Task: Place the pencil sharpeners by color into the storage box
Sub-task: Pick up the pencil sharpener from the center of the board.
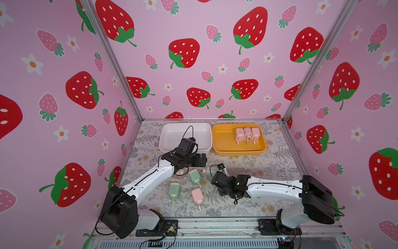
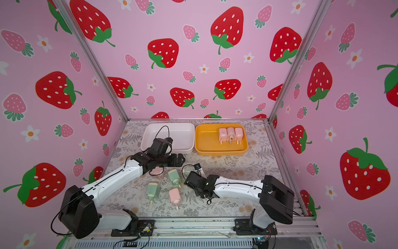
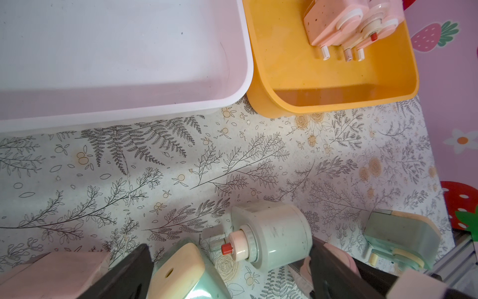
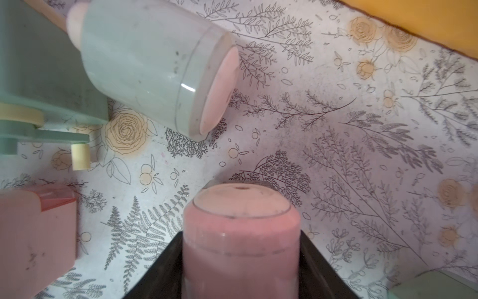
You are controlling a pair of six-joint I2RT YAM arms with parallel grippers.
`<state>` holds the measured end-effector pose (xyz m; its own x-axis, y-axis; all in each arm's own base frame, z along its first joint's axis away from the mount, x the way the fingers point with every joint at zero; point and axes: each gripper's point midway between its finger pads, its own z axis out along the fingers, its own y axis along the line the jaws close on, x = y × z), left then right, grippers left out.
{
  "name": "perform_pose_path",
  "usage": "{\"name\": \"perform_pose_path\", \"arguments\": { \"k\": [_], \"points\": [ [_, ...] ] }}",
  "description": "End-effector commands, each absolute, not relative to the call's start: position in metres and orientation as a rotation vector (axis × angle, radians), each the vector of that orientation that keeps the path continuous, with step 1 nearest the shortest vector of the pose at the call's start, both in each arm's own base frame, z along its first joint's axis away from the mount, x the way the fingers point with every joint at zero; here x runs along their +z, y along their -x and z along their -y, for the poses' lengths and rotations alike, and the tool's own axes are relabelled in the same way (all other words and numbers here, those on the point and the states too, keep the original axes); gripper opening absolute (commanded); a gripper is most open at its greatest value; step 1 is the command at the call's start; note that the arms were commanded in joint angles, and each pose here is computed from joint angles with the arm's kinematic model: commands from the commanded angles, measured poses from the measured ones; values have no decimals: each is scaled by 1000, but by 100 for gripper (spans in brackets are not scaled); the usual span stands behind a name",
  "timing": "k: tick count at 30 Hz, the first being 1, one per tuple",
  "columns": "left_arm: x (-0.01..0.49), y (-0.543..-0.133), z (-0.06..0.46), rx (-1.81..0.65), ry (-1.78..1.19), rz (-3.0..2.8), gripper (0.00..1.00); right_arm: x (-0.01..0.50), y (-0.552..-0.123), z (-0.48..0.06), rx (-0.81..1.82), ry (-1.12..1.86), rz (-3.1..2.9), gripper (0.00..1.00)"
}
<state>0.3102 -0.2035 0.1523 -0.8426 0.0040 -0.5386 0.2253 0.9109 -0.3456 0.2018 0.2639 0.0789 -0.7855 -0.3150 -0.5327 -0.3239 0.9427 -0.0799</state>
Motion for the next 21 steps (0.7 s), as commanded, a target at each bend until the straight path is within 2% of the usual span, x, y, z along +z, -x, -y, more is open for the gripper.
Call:
{"name": "perform_pose_path", "arguments": {
  "k": [1,9,21],
  "points": [
    [158,-309,206,-563,-175,-2512,100,102,-209,-252,-20,443,-2451,0],
    [161,-318,221,-643,-163,-2503,99,148,-241,-257,154,345,-2370,0],
    [164,-340,229,-613,-151,-2498,100,200,-291,-249,406,177,-2271,0]
  ]
}}
